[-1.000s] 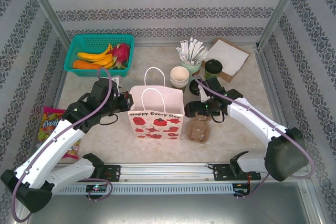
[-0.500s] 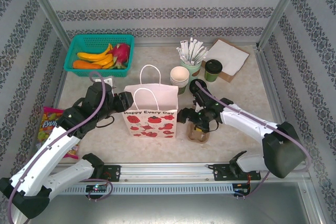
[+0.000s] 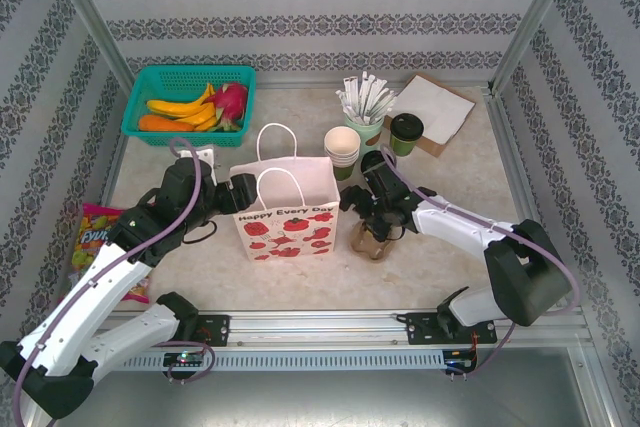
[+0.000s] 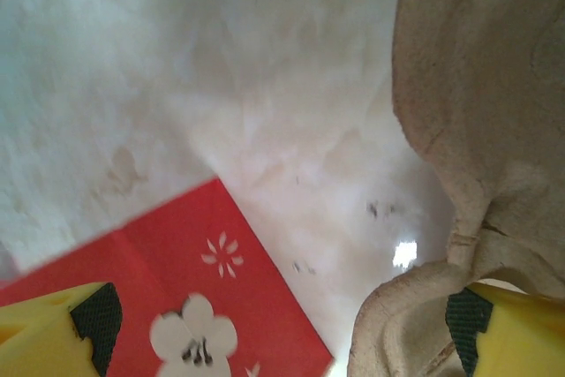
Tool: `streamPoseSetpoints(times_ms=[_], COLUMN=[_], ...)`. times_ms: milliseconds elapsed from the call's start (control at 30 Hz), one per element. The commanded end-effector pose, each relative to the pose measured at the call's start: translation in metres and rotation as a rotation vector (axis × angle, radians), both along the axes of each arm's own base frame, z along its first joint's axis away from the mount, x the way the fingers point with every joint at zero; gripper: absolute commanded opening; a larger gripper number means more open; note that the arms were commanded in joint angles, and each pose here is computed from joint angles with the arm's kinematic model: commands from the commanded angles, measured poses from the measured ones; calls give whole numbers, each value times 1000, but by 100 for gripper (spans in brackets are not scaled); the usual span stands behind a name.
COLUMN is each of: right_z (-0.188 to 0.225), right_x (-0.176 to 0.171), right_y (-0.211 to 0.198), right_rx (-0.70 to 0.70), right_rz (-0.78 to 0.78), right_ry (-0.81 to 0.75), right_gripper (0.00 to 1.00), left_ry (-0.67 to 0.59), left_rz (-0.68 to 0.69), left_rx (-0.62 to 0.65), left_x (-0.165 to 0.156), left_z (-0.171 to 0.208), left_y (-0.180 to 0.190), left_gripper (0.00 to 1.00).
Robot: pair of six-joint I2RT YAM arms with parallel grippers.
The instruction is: Pack the takeout coffee
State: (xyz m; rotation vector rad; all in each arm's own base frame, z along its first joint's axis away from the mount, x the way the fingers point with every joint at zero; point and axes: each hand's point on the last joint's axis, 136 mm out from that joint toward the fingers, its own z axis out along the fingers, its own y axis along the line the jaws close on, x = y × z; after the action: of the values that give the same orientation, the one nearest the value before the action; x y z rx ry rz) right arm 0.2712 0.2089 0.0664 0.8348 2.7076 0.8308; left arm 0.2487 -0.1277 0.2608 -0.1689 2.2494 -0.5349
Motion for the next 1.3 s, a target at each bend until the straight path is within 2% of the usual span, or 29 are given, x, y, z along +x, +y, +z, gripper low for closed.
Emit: streamPoseSetpoints(times_ms=[0, 133, 233, 367, 533, 633, 733, 800, 867, 967, 1067, 1267], right_z=[3, 10, 7, 21, 54, 70, 63, 53, 47, 38, 22, -4], right_x=[28, 44, 51, 62, 74, 72, 67, 68, 70, 71, 71, 61], right_y=[-10, -12, -27, -35, -37, -59, -85, -93, -92, -89, -103, -118], right_rx=[-9, 11, -21, 2, 5, -77, -153, -156, -141, -149, -230, -292], right_rz=[-94, -91, -103, -124, -49, 56, 136, 161, 201, 255, 236, 206], right_ry=[-64, -98, -103, -159, -254, -285, -242, -206, -183, -143, -88, 11], right_gripper=[97, 97, 97, 97, 97, 97, 97, 97, 97, 97, 97, 97], left_ry=[-38, -21, -33, -36, -44, -35, -48, -66, -79, -84, -100, -152], left_rz=[-45, -128, -265, -325, -390, -428, -416, -412, -405, -321, -205, -156], left_rx=[18, -5, -68, -113, -143, -160, -156, -161, -166, -126, -69, -85], left_x=[5, 5, -1, -5, -8, -12, -11, -10, -10, -6, -2, -2], left_z=[-2, -5, -2, -2, 1, 0, -1, -1, 2, -1, -2, 5], left_y=[-8, -25, -49, -62, -74, -81, -79, -78, -77, -62, -38, -29], left_gripper=[79, 82, 86, 88, 92, 94, 99, 100, 100, 99, 100, 100])
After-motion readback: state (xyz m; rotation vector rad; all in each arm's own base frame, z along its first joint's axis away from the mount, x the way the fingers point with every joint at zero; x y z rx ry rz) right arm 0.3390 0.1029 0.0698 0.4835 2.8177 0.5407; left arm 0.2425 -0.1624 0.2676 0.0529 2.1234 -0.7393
